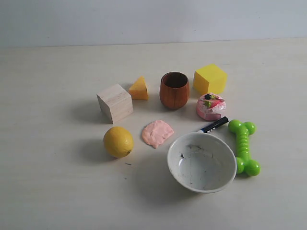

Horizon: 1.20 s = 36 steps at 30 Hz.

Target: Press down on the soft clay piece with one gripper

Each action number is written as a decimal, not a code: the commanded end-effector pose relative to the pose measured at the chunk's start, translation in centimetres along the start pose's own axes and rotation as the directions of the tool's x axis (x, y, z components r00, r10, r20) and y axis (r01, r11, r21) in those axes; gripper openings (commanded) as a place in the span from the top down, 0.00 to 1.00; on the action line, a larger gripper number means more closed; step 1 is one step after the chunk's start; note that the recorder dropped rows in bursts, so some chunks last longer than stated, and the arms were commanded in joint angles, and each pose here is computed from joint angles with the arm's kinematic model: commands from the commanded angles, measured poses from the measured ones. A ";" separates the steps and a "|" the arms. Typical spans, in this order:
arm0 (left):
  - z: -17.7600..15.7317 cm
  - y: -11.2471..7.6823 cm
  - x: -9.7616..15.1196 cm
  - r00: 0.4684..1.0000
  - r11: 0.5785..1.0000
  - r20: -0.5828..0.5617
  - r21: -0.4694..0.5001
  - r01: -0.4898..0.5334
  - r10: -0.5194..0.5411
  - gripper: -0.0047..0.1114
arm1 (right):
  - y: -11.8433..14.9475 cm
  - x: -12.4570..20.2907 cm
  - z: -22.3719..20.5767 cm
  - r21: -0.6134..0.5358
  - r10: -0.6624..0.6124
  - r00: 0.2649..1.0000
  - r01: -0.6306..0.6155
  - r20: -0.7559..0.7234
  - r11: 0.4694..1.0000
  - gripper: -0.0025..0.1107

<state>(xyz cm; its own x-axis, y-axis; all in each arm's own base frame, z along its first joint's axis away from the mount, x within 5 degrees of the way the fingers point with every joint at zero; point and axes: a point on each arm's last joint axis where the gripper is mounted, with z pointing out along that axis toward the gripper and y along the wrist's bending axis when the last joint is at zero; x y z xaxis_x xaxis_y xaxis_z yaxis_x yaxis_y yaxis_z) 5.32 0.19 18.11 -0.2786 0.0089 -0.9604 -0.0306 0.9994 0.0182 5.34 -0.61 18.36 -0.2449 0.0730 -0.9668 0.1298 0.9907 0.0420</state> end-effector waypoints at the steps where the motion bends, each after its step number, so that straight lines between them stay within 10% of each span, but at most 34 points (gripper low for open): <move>1: 0.0 -0.1 0.0 1.000 1.000 0.012 0.011 0.007 -0.007 0.96 | 0.0 0.1 0.0 -0.001 -0.004 1.000 0.004 0.007 1.000 0.98; 10: 0.0 -0.1 0.0 1.000 1.000 0.014 0.011 0.007 -0.007 0.96 | 0.0 0.1 0.0 -0.001 -0.004 1.000 0.004 0.007 1.000 0.98; 17: -0.9 0.1 -3.8 0.903 0.999 0.428 0.013 0.041 -0.043 0.96 | 0.0 0.1 0.0 -0.001 -0.004 1.000 0.004 0.007 1.000 0.98; 29: -1.5 0.1 -4.9 0.841 0.987 0.518 0.073 0.141 -0.158 0.96 | 0.0 0.1 0.0 -0.001 -0.004 1.000 0.004 0.007 1.000 0.98; 36: -3.7 0.2 -13.5 0.818 0.973 0.526 0.121 0.199 -0.233 0.96 | 0.0 0.1 0.0 -0.001 -0.004 1.000 0.004 0.007 1.000 0.98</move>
<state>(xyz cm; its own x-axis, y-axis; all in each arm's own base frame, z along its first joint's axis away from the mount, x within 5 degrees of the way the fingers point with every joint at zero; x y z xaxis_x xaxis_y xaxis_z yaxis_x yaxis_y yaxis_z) 4.99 0.21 28.47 0.2979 -0.1475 -0.9431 0.0080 0.9883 -0.1520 5.34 -0.61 18.36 -0.2449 0.0730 -0.9668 0.1298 0.9907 0.0420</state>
